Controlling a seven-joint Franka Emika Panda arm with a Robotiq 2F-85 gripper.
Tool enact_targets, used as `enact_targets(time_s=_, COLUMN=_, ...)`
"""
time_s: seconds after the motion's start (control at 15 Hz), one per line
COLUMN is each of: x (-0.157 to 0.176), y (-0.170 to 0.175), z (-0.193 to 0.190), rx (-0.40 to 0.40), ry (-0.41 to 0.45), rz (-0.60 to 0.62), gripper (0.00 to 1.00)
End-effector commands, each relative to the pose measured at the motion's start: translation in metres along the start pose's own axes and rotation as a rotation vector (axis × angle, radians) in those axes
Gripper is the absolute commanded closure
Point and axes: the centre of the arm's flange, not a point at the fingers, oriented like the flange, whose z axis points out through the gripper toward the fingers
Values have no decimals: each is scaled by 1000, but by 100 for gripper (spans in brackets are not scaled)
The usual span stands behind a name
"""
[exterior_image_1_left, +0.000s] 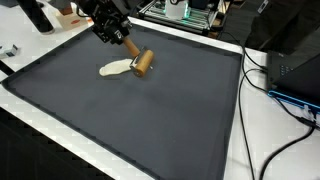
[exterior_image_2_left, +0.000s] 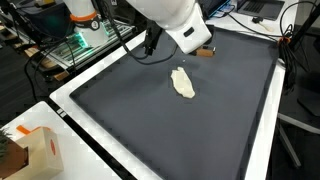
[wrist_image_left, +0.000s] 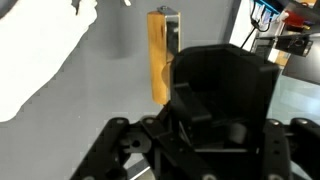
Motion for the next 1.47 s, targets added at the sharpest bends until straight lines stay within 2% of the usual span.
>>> enact_targets(time_s=0.0, x=-3, y=3, z=4, rx=-5, ry=25, rz=34, gripper=77)
enact_targets(time_s=1.4, x=-3, y=11, z=-5, rx=-106, ry=49, rz=111, gripper=77)
